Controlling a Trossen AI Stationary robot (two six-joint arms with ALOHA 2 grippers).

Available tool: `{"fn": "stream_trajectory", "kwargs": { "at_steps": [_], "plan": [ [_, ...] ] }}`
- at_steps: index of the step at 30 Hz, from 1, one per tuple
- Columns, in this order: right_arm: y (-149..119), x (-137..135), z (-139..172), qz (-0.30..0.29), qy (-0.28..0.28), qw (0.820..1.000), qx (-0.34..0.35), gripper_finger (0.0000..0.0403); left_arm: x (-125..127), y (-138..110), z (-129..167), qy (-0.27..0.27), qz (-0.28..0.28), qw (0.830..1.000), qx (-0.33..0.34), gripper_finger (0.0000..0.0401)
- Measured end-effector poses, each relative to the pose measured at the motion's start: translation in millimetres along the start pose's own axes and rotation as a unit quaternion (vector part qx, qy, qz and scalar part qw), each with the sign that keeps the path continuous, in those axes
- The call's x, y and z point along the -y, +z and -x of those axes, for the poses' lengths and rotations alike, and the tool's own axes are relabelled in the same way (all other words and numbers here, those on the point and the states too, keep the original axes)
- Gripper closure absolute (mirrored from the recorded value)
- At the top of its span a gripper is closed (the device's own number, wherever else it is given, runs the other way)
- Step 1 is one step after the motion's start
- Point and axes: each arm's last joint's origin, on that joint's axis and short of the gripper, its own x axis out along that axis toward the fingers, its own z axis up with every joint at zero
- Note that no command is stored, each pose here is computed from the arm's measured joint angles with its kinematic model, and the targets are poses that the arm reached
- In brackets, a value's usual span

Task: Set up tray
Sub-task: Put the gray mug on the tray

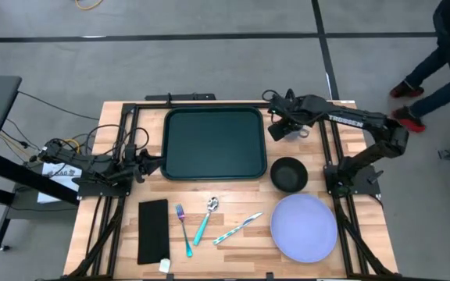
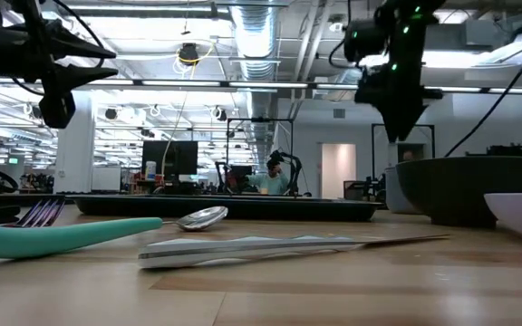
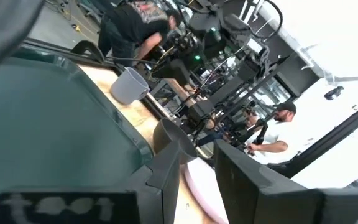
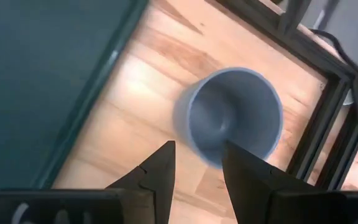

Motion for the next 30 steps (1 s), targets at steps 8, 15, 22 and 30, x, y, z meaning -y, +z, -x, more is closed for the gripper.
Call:
{"fn": "stream_trajectory", "kwargs": {
  "at_steps": [8,15,22,30],
  "plan": [
    [13,-1,-41,-0.001,-0.019,0.997,-0.071,0.0280,-1,-1,0,0.004,-0.007,1.000,-0.007,0.0314],
    [17,-10,-62,0.020,-0.019,0.995,-0.094,0.0280,-3,-3,0,0.012,-0.015,1.000,-0.016,0.0314],
    [17,-15,-75,0.031,-0.015,0.992,-0.119,0.0306,-4,-4,0,0.017,-0.019,0.999,-0.019,0.0314],
    [18,-14,-69,0.025,-0.005,0.994,-0.108,0.0391,-4,-4,0,0.019,-0.019,0.999,-0.018,0.0314]
  ]
}}
